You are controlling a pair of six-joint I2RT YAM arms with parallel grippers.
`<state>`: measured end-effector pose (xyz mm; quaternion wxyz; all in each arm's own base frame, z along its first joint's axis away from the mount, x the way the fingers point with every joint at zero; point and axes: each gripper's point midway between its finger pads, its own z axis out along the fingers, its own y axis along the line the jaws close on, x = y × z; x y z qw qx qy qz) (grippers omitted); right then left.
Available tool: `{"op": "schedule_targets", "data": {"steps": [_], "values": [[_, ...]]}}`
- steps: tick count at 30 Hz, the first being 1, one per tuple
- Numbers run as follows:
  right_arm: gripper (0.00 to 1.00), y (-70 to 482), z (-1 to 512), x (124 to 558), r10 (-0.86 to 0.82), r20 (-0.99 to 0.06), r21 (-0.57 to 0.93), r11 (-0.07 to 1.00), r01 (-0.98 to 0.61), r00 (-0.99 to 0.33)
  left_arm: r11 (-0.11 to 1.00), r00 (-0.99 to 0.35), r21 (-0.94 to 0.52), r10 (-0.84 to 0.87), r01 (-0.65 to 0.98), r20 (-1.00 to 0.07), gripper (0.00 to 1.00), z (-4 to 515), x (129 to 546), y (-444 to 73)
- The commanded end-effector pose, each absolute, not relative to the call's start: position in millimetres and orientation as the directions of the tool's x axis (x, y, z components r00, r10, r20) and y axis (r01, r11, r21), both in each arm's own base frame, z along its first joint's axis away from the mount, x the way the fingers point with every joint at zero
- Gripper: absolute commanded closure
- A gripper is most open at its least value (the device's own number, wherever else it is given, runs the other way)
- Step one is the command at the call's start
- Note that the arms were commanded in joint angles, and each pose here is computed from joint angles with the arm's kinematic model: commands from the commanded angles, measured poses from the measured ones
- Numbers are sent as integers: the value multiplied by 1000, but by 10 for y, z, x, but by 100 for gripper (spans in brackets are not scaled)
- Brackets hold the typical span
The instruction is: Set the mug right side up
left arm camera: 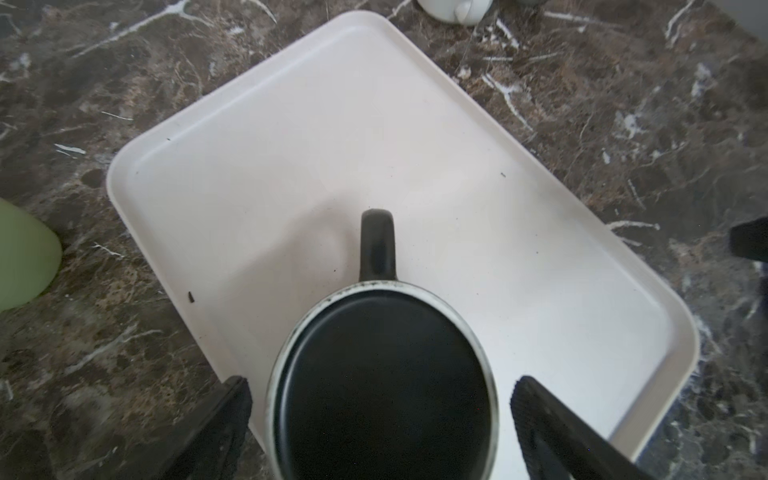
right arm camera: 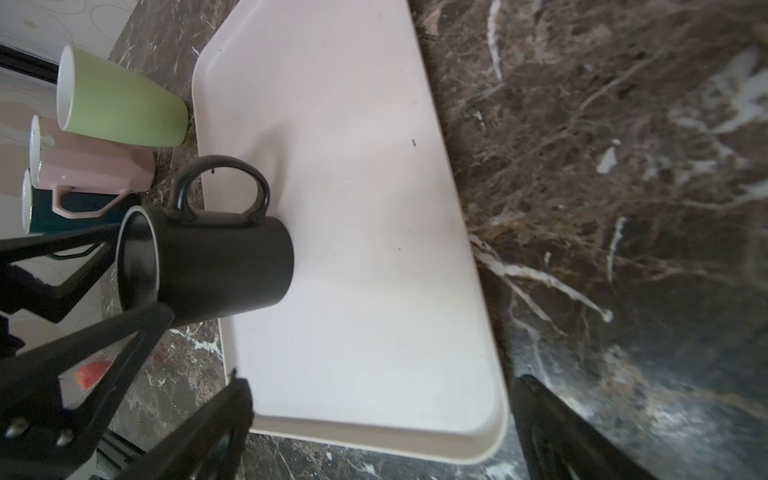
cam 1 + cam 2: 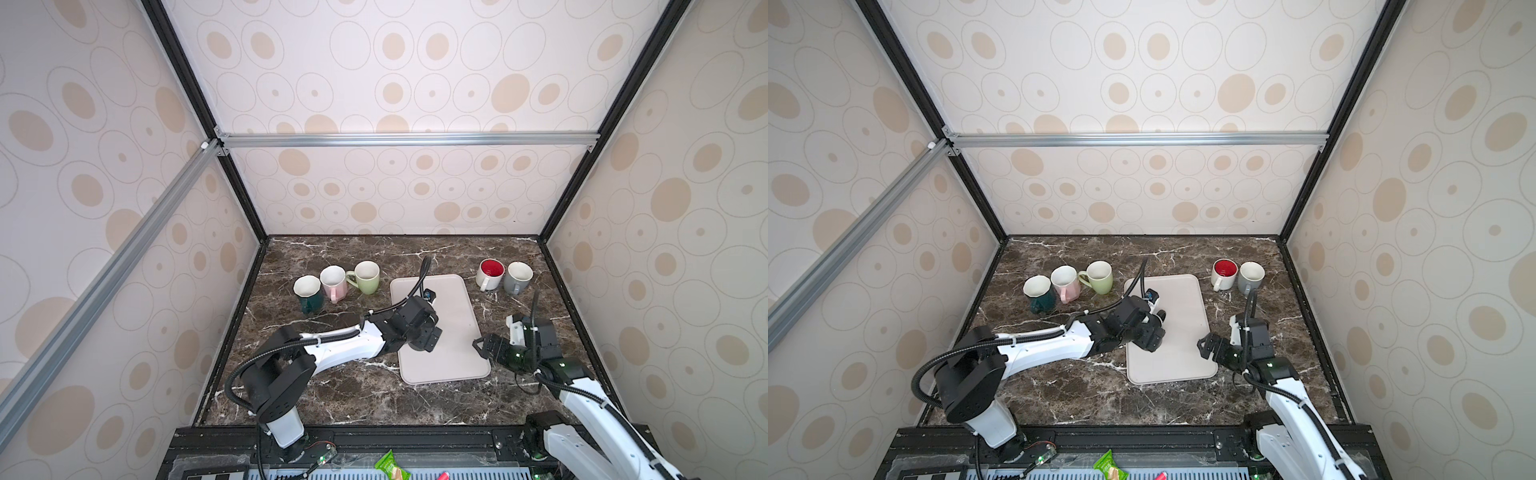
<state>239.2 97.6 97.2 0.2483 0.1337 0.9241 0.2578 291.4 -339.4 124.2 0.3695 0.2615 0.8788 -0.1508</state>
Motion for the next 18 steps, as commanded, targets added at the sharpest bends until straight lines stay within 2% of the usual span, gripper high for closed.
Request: {"op": "schedule_targets", "data": {"steps": [1,5,9,12,18], "values": [[0,1164,1202,2725,320,-470,525,850,31,-822,842,-551,-136,211,522,-807,2,1676,2958,-3365],[0,1373,1214,3042,223,-507,413,911,-7,-833,856,-525,-183,117,484,-843,2,1944,2898,-3178],[0,1523,1158,3385,216,-488,407,913,-1,-846,855,-503,-216,60,472,-862,2,2127,2810,-3024],[0,1676,1128,3608,197,-475,409,912,-17,-857,857,-502,-228,42,463,-864,2,2168,2757,-2933],[0,1803,1010,3878,87,-476,282,957,-59,-875,873,-519,-225,37,433,-854,2,2107,2710,-2803]]}}
